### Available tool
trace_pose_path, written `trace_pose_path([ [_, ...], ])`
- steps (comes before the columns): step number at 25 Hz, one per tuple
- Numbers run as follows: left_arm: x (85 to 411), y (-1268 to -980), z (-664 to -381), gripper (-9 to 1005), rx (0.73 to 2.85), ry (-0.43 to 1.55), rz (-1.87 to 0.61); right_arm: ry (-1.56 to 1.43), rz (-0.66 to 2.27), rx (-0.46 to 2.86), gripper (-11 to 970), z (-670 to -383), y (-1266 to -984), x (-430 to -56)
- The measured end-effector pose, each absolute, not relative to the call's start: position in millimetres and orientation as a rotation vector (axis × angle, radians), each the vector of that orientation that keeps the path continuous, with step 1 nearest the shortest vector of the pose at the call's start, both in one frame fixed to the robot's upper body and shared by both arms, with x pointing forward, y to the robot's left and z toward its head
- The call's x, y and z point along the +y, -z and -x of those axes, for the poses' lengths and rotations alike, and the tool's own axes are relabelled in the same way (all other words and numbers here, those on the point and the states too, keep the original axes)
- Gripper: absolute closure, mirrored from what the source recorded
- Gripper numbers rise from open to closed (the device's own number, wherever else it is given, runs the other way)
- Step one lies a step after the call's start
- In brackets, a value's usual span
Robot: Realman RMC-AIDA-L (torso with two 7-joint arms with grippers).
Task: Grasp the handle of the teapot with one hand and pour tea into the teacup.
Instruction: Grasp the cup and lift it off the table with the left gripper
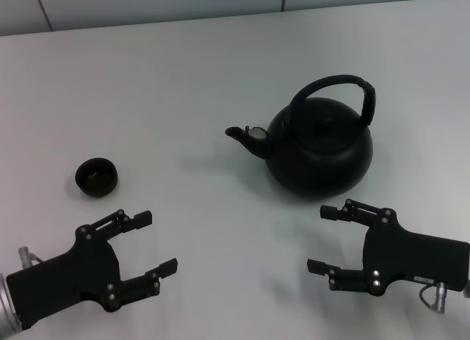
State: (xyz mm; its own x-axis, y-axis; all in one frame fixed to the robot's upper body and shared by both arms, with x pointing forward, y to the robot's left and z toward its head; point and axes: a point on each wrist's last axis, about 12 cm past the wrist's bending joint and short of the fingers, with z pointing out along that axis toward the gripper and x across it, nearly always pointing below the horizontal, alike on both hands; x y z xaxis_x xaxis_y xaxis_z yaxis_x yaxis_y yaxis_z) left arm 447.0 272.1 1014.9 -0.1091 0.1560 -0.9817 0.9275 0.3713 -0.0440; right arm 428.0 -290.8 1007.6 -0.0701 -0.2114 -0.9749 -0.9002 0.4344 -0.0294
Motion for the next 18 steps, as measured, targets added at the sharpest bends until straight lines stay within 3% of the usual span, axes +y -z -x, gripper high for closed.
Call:
trace_pose_path([
  [1, 272.0, -1014.6, -446.6, 191, 1.545, 0.889, -1.008, -0.768, 1.008, 1.564, 142, -428.1, -1007.6, -290.6],
  [18, 270.6, -1010.6, -443.5, 191, 1.558, 0.888, -1.000, -0.745, 1.006, 1.584, 142, -428.8, -1005.7, -293.3],
])
